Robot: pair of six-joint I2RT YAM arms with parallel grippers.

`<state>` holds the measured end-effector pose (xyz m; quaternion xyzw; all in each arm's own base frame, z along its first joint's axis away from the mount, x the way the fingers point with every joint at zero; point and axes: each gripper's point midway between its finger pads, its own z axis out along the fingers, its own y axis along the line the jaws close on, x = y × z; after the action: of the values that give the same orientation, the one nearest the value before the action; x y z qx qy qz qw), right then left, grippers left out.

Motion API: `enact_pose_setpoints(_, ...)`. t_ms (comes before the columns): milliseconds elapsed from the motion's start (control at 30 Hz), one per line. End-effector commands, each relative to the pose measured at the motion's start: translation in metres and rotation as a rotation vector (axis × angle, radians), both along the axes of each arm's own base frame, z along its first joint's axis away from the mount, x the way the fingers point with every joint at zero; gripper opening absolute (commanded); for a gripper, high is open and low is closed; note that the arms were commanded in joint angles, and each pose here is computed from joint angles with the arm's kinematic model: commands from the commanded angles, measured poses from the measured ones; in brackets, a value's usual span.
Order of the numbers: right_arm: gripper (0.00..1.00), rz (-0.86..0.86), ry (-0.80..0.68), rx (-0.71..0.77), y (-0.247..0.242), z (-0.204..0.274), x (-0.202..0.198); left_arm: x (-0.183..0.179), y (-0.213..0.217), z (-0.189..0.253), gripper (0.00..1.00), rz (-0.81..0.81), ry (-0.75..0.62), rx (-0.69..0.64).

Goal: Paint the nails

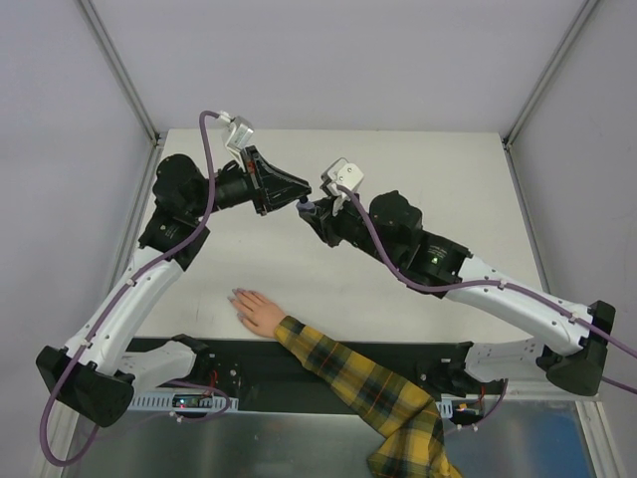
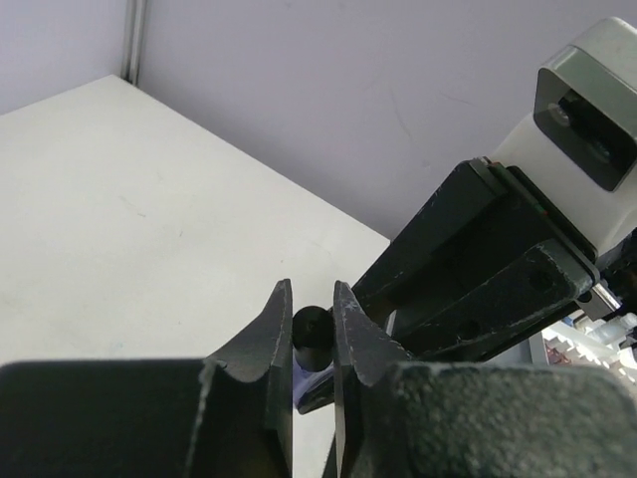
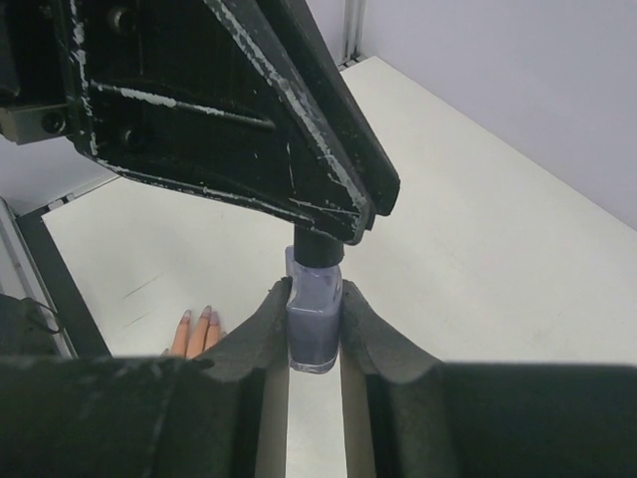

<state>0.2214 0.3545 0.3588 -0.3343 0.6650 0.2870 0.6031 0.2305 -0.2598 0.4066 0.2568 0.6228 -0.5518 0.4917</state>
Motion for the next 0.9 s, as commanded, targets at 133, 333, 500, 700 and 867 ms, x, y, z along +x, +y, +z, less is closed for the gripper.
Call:
enact_pose_setpoints(133, 0.0, 0.649, 0.039, 0.186, -0.006, 0.061, -0.066, -0.056, -0.013, 0.031, 0.0, -0.375, -0.124, -0.087)
enact_pose_setpoints(333, 0.0, 1.033, 0.114, 0.231, -0.021, 0.07, -0.107, -0.078, -0.012, 0.033, 0.0, -0.449, -0.201, -0.081)
enact_pose_setpoints(500, 0.01, 0.947, 0.11, 0.246, -0.023, 0.068, -0.094, -0.077, -0.012, 0.034, 0.0, -0.428, -0.221, -0.081)
enact_pose_setpoints(700, 0.0, 0.63, 0.139, 0.204, -0.023, 0.051, -0.047, -0.052, -0.011, 0.03, 0.5, -0.254, -0.184, -0.03)
enact_pose_setpoints(867, 0.0, 0.374, 0.137, 0.156, -0.027, 0.029, -0.008, -0.021, -0.001, 0.027, 0.74, -0.025, -0.16, -0.006)
